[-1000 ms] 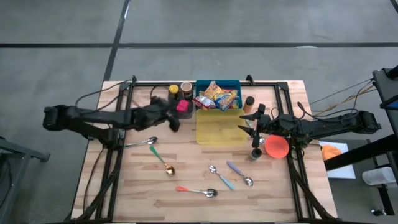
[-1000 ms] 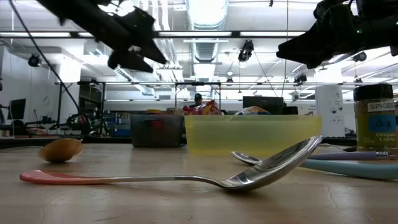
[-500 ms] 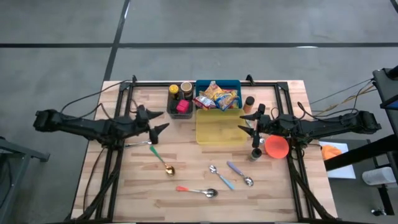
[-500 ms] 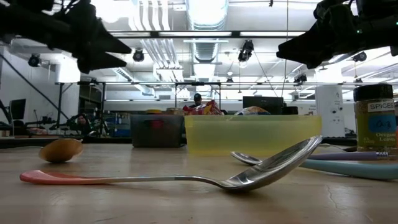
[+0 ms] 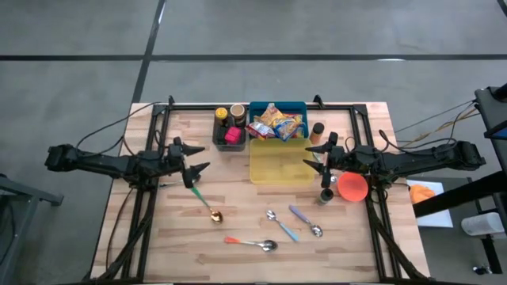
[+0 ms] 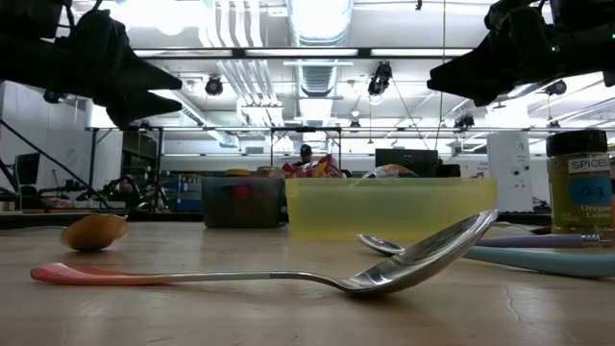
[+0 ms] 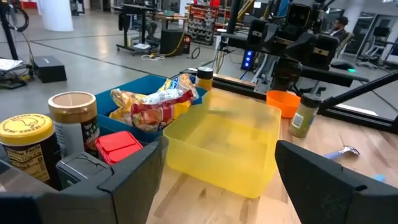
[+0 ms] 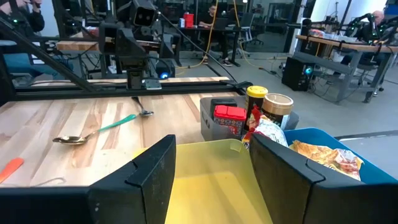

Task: Pick & Place Food Item
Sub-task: Put the top black spice bottle into the black bin

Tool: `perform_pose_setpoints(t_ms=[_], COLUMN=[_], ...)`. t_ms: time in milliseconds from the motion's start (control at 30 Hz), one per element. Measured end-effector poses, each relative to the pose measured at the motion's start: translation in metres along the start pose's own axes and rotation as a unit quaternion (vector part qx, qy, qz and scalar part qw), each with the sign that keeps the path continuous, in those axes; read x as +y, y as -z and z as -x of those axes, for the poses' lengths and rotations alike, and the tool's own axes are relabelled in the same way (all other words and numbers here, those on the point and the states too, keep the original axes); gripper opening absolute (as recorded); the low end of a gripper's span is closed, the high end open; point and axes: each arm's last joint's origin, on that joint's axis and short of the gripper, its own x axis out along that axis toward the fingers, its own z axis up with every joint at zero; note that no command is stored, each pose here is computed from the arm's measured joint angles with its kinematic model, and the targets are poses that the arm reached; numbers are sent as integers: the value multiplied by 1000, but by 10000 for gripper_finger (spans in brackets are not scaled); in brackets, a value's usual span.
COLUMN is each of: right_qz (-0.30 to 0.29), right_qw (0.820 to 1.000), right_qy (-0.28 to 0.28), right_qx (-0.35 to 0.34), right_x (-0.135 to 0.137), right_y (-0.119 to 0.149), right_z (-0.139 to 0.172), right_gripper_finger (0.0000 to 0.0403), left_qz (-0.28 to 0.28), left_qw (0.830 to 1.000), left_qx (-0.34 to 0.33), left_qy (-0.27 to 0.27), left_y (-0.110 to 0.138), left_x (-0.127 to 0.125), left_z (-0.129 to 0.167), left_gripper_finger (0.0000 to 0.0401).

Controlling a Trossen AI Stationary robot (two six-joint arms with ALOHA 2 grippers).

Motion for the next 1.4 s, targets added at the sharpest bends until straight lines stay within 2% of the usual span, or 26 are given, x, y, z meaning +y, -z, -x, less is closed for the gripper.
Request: perform_pose_setpoints(t_ms=[400,700,1400], right_qz=[0,0,0], right_qw=[1000,1000,1000], right_qy=[0,0,0], right_qx=[0,0,0], right_x=[0,0,0], right_y=[0,0,0], right_z=[0,0,0], right_gripper_finger=[203,203,203], left_qz=[-2,-47,-49], left_qw=[1000,998,998], left_qx=[2,24,28], left_qy=[12,26,26], left_y=[0,6,7], left_x=[-1,-1,-1], left_z=[0,0,0], left_gripper_finger=[317,317,317])
